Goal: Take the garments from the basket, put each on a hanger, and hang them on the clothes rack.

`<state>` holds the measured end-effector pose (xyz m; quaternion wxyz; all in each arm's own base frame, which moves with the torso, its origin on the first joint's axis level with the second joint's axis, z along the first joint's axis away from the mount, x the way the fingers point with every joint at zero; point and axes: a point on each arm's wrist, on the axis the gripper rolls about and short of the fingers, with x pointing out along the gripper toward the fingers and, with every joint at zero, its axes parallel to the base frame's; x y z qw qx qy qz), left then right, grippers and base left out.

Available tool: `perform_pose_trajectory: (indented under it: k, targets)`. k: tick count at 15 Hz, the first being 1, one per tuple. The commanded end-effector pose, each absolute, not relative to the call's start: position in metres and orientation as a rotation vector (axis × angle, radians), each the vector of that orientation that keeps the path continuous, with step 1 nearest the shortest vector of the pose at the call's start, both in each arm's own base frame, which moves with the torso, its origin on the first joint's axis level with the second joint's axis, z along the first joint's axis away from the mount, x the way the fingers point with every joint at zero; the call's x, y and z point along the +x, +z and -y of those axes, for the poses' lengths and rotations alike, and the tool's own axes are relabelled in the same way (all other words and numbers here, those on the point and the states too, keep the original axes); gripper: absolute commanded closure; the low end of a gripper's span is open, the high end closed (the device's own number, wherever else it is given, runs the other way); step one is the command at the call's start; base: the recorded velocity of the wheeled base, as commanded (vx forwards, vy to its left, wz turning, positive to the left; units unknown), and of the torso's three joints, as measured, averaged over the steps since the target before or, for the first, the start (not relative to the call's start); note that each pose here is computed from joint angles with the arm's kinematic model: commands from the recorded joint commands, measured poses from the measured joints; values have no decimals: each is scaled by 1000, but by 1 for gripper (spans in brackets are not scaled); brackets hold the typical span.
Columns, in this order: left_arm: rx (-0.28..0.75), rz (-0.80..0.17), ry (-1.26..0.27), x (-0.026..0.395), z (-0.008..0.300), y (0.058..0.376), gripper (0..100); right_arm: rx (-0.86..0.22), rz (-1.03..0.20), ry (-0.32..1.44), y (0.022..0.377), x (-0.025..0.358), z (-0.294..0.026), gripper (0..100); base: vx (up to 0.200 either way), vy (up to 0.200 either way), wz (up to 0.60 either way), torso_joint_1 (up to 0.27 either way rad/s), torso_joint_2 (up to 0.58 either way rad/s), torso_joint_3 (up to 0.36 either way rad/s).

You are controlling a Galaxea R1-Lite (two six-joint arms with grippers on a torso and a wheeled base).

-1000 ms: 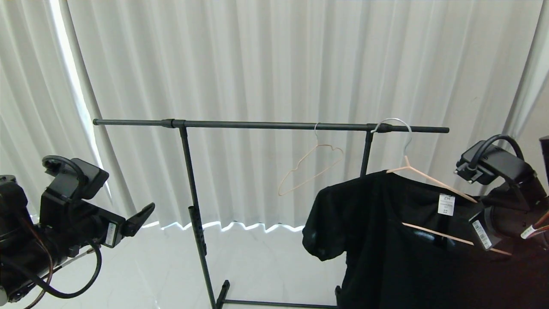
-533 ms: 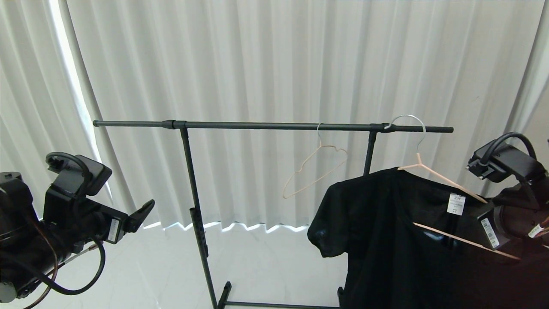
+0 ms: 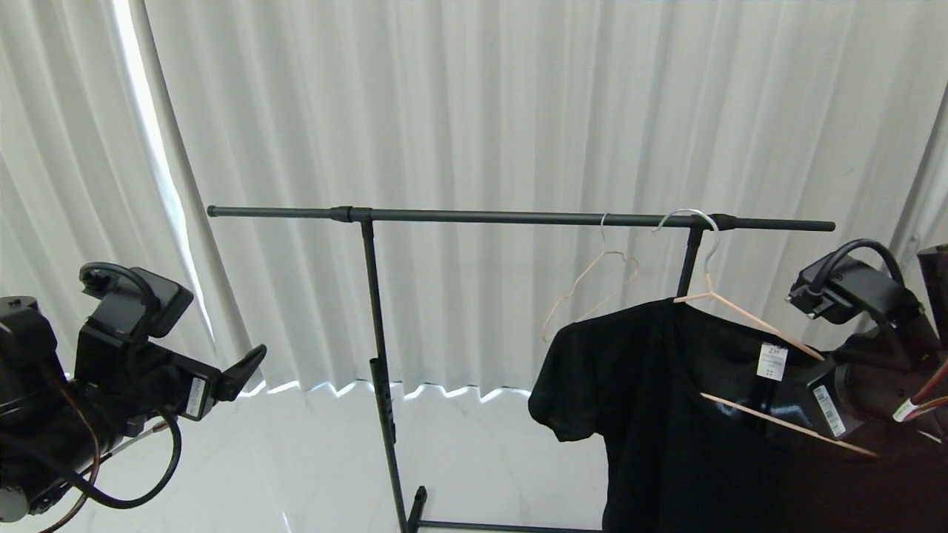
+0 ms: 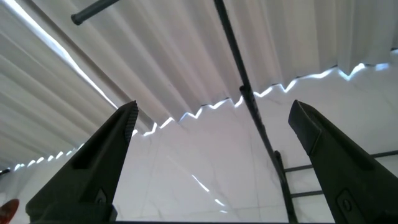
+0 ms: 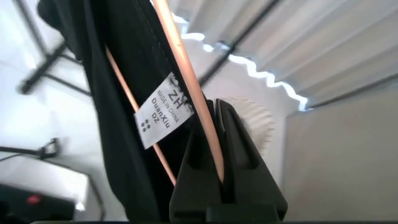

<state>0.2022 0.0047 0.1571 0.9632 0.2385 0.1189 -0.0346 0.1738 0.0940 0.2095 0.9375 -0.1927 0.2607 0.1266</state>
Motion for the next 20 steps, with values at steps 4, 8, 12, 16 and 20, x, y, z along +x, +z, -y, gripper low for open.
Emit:
perform_pose_trajectory:
  k: [4,8,12,16,20]
  targets:
    - [482,-239,-66,204,-5,158,0,-350,-614,290,191,184,-125,100,0,200,0,2,5,2]
    - [481,-235,-75,204,-4,158,0,-273,-635,237,189,206,-155,100,0,0,0,0,0,0]
    - [483,-215,-78,209,-2,163,0,-188,-687,23,181,249,-186,100,0,0,0,0,0,0]
    - [486,-196,-73,217,-1,169,0,-61,-710,-74,182,268,-215,100,0,0,0,0,0,0]
    - [490,-190,-95,217,8,169,0,-20,-676,-127,186,279,-227,100,50,0,0,1,2,-1]
